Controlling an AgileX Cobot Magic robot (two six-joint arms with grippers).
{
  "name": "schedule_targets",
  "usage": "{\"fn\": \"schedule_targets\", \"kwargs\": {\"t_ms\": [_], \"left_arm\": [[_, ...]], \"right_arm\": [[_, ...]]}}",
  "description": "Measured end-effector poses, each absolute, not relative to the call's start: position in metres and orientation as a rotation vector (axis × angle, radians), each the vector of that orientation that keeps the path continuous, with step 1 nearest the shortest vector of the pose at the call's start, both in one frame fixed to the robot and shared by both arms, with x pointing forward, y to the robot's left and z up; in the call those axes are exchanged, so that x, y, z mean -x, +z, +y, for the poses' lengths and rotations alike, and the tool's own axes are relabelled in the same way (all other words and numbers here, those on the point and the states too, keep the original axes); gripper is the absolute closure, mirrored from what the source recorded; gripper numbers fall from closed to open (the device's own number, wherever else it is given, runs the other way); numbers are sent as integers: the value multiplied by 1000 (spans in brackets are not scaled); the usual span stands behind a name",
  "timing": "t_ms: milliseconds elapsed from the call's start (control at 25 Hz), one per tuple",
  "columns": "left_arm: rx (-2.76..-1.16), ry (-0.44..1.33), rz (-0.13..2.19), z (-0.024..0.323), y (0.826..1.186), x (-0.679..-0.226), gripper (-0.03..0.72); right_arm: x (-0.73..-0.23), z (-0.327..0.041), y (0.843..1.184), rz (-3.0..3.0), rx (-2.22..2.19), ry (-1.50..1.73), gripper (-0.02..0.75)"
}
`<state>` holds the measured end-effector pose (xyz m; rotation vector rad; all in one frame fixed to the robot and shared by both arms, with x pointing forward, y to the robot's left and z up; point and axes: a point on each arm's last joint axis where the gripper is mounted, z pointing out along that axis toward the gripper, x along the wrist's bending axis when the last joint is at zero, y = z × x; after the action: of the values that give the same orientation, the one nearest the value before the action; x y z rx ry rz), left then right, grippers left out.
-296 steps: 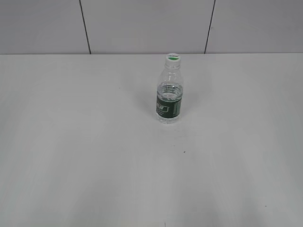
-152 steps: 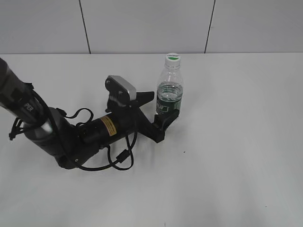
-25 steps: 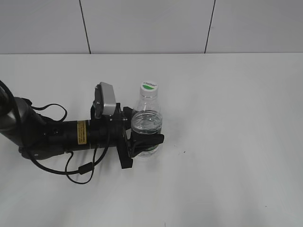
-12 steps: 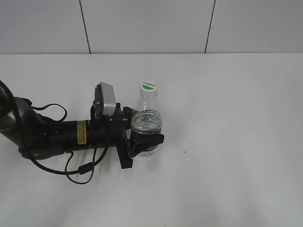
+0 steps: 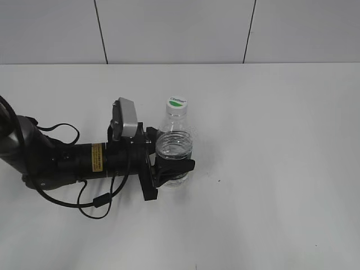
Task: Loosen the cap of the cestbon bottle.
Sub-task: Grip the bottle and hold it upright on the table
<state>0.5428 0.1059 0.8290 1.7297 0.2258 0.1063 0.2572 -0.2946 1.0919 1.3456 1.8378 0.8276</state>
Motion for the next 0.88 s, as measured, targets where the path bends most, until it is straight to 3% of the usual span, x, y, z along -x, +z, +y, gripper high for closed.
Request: {"fn": "schedule_targets", "kwargs": {"t_ms": [360,880], "left_arm": [[-1728,110,231,106,829,-543,286],[-1724,114,238,106,829,-544,286]], "right_arm": [[-343,-279,1128,2025,-1568,826,150],[-482,-253,1098,2315,-1939,691,150]]}}
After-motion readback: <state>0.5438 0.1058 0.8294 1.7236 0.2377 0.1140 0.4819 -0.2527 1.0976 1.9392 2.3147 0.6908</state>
